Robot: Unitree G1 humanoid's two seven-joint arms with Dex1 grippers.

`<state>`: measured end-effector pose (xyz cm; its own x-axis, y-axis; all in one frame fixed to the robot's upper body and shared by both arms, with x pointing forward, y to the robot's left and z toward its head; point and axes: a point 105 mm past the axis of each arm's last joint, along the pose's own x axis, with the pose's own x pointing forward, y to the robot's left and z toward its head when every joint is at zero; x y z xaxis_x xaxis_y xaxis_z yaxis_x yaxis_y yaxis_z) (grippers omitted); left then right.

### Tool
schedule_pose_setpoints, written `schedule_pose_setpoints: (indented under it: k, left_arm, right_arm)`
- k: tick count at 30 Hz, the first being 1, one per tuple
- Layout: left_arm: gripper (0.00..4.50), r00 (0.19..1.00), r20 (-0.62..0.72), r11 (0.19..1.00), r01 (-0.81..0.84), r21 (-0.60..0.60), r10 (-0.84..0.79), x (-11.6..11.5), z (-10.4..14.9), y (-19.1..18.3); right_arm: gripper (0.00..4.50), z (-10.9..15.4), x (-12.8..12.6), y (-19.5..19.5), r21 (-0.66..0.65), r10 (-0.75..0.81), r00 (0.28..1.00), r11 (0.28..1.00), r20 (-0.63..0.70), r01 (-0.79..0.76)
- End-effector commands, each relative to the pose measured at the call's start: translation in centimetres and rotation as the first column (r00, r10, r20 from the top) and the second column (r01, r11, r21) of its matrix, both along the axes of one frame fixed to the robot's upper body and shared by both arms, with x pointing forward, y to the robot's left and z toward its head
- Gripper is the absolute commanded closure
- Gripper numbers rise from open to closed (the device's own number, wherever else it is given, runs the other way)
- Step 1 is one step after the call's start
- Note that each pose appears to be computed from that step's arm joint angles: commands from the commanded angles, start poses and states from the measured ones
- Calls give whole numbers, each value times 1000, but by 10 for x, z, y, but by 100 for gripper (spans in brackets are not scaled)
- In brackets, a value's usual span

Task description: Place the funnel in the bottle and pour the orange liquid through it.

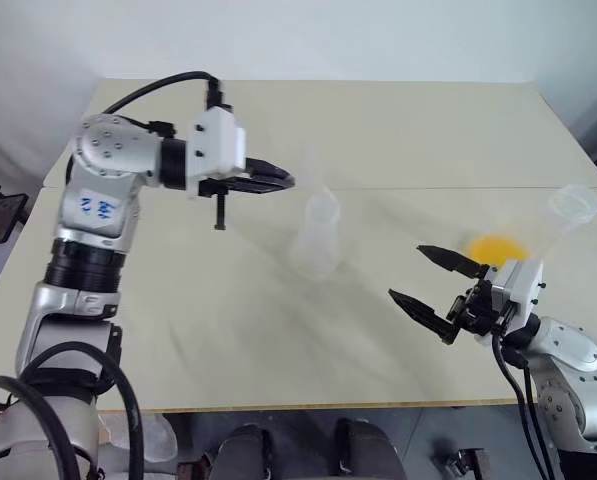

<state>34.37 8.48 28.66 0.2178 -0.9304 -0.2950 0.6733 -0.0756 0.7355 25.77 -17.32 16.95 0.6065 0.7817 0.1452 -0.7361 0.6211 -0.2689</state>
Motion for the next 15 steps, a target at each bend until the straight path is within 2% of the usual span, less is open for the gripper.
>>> schedule_pose_setpoints:
  k: [1, 5, 15]
  left_arm:
    - [445, 996, 88, 997, -7, 72, 0, 6, 1, -4]
    - [445, 995, 101, 995, -7, 97, -3, 11, -2, -8]
    - [445, 990, 133, 999, 42, 19, -44, 7, 27, -13]
  right_arm:
    - [0, 14, -8, 2, 9, -14, 997, 1000, 71, 14]
    - [0, 13, -11, 5, 25, -31, 997, 999, 72, 29]
    - [0, 9, -11, 7, 41, -54, 996, 998, 76, 51]
